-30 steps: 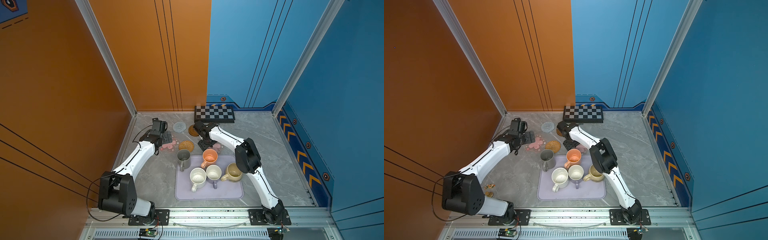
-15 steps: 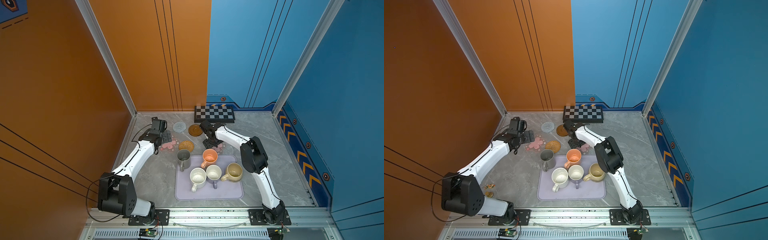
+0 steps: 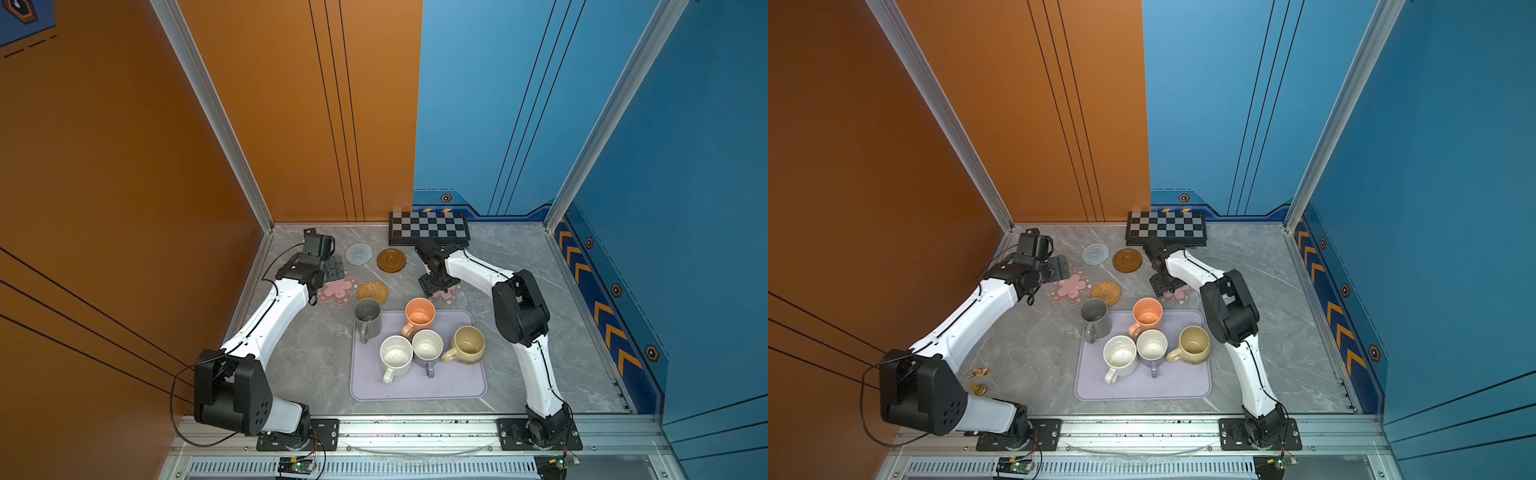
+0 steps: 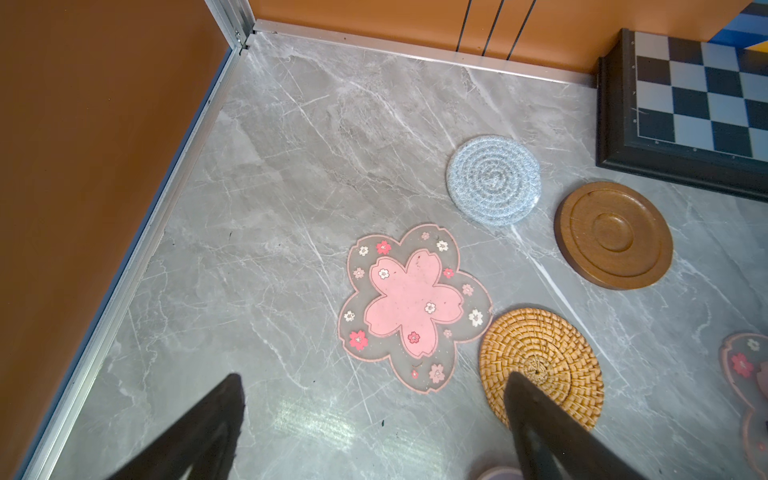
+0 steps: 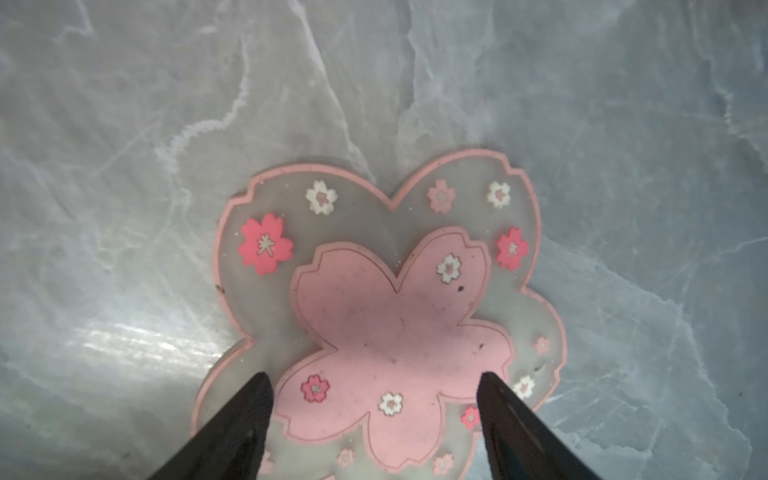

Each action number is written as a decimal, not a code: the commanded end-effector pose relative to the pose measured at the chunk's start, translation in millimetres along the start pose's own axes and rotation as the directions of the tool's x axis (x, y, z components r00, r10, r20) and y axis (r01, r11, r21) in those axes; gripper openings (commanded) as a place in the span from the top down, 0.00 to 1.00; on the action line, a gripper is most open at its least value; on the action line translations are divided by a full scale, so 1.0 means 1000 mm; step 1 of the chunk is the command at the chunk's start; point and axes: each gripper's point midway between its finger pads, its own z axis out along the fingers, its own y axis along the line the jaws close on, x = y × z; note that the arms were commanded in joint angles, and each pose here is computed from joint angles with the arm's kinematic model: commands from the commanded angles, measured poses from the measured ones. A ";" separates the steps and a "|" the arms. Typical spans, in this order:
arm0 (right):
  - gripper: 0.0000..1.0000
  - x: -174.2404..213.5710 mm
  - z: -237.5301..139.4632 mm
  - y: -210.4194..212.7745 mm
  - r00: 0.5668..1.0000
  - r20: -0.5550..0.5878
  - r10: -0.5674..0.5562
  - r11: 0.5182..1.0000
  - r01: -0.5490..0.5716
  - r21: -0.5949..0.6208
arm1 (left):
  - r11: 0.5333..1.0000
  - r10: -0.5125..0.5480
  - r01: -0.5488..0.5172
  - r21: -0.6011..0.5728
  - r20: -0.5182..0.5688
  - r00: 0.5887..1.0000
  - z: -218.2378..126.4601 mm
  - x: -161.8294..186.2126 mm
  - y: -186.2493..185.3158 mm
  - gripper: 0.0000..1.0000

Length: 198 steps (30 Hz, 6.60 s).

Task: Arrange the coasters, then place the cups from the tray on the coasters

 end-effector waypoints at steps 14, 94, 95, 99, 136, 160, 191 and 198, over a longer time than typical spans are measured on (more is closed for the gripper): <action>0.21 0.036 0.017 -0.064 0.990 -0.042 0.132 0.991 -0.132 -0.014 | 1.000 0.018 -0.018 0.000 0.029 0.999 -0.024 -0.010 -0.012 0.02; 0.24 0.048 0.038 -0.142 0.845 -0.009 0.534 0.844 -0.534 -0.047 | 0.998 0.058 -0.058 0.002 0.081 0.995 -0.060 -0.006 -0.022 0.02; 0.24 0.048 0.039 -0.143 0.839 -0.011 0.544 0.838 -0.544 -0.048 | 0.998 0.058 -0.058 0.000 0.082 0.995 -0.061 -0.007 -0.022 0.02; 0.25 0.046 0.039 -0.147 0.801 -0.020 0.598 0.798 -0.597 -0.082 | 0.998 0.056 -0.056 0.003 0.078 0.995 -0.061 -0.005 -0.022 0.02; 0.27 0.068 0.004 -0.127 0.947 -0.046 0.318 0.939 -0.308 0.151 | 0.997 0.080 -0.080 0.005 0.074 0.994 -0.057 -0.005 -0.035 0.02; 0.27 0.054 0.037 -0.131 0.932 -0.087 0.352 0.930 -0.338 0.145 | 0.997 0.083 -0.083 -0.008 0.058 0.995 -0.052 0.002 -0.031 0.02; 0.27 0.056 0.030 -0.144 0.859 -0.057 0.509 0.861 -0.508 0.025 | 0.996 0.088 -0.089 0.004 0.036 0.995 -0.049 0.007 -0.036 0.02; 0.26 0.041 -0.001 -0.159 0.869 0.034 0.493 0.870 -0.493 0.002 | 0.995 0.095 -0.095 0.009 0.033 0.995 -0.046 0.006 -0.041 0.02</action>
